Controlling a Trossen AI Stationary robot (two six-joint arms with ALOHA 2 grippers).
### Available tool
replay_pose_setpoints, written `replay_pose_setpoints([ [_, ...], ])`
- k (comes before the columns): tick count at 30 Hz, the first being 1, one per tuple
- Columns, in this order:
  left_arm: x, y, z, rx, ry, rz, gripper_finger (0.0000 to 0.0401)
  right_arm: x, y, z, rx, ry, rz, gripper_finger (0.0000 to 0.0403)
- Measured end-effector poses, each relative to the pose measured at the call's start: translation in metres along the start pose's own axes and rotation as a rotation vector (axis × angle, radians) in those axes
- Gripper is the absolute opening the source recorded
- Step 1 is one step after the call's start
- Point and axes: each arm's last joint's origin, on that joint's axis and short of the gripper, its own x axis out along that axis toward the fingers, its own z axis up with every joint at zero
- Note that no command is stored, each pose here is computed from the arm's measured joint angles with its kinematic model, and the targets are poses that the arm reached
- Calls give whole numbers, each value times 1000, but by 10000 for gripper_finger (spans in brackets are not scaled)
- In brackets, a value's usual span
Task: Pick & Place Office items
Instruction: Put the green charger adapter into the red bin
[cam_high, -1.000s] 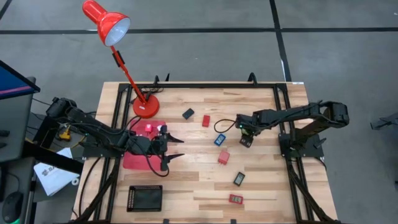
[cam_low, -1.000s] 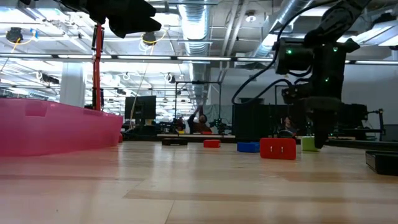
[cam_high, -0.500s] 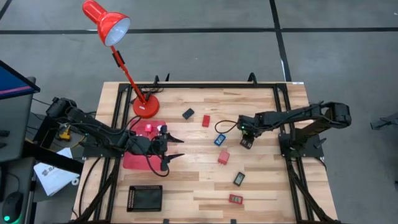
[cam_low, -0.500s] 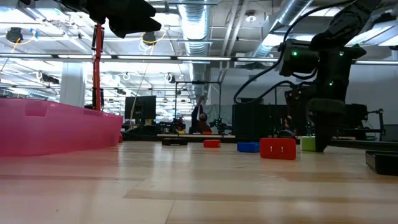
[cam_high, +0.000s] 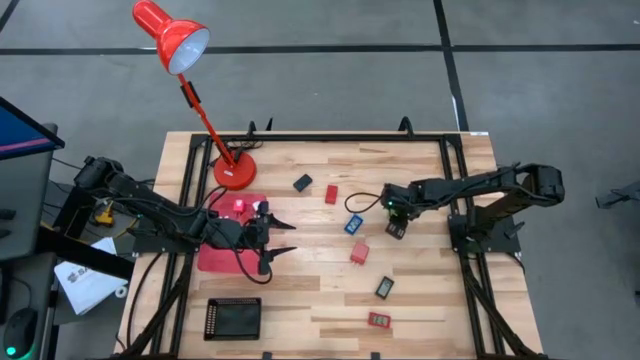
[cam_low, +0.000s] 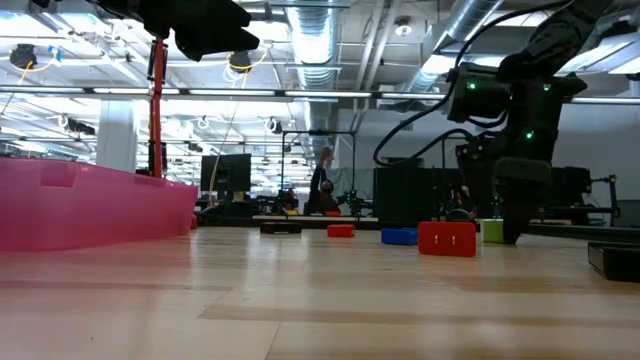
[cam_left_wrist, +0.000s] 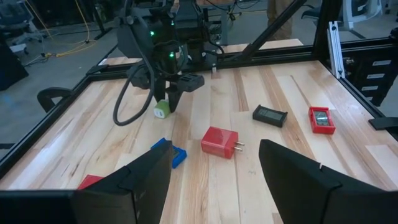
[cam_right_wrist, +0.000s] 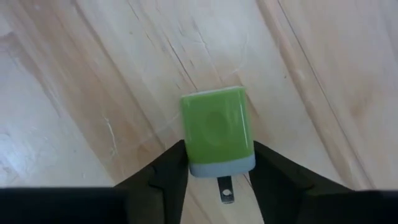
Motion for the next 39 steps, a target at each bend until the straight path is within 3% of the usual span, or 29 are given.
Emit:
replay_pose_setpoints([
  [17, 0, 0, -1, 5, 11, -18, 237, -2, 10, 7, -31, -67, 21, 131],
  [22, 0, 1, -2, 6, 16, -12, 237, -15, 32, 21, -64, -164, 168, 133],
  [31, 3, 0, -4, 4, 28, -8, 237, -49, 76, 41, -153, -303, 325, 131],
  [39, 35, -12, -19, 65, -3, -45, 237, -83, 118, 48, -245, -467, 461, 131],
])
